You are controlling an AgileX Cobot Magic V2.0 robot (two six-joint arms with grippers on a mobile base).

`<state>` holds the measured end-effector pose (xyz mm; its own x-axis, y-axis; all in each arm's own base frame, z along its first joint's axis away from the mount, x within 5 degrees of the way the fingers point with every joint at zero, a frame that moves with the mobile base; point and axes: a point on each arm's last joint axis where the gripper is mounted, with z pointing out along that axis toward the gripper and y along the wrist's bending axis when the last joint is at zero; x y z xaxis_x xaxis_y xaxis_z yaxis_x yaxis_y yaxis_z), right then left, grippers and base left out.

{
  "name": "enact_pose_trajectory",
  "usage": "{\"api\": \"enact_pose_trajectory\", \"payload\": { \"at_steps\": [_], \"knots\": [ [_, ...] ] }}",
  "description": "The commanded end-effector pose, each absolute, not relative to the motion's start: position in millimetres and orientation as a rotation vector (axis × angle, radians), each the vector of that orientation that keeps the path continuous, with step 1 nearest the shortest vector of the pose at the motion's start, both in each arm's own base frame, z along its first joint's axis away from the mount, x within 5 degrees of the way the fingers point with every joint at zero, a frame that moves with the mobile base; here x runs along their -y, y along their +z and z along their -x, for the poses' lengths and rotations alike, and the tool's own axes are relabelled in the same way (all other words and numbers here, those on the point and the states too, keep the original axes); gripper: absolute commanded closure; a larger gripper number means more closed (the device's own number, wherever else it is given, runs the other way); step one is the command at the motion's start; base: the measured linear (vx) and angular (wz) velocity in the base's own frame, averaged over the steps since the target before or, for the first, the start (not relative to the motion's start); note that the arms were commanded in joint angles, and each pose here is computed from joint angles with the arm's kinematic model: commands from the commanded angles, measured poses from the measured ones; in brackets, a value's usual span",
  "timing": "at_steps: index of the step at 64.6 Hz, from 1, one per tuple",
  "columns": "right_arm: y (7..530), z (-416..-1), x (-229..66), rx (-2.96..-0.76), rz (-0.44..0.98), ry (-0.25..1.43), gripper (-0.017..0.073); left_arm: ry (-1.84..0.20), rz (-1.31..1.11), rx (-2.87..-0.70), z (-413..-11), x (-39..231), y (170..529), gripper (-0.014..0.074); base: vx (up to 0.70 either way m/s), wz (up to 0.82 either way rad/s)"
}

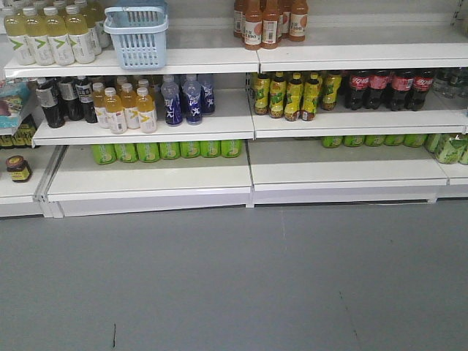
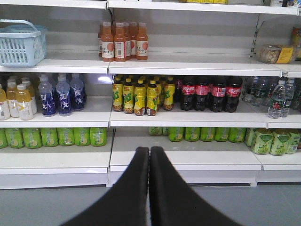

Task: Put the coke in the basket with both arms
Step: 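Drive the base toward the shelf holding the light-blue basket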

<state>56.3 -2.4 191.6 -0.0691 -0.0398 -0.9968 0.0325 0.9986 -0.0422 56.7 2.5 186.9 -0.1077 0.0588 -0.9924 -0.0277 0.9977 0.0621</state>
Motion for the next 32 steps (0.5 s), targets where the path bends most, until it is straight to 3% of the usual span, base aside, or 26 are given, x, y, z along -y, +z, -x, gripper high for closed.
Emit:
{"api": "enact_pose_trajectory", "payload": {
  "at_steps": [1, 32],
  "knots": [
    [195.9, -55.9, 2.0, -1.557, 0.013, -0.063, 0.0569, 0.068, -0.026, -1.586, -55.7, -1.9, 194.8, 0.0601, 0.00, 0.00],
    [195.9, -55.9, 2.0, -1.557, 0.013, -0.063, 0.0569, 0.068, -0.026, -1.586, -55.7, -1.9, 194.8, 0.0601, 0.00, 0.00]
  ]
}}
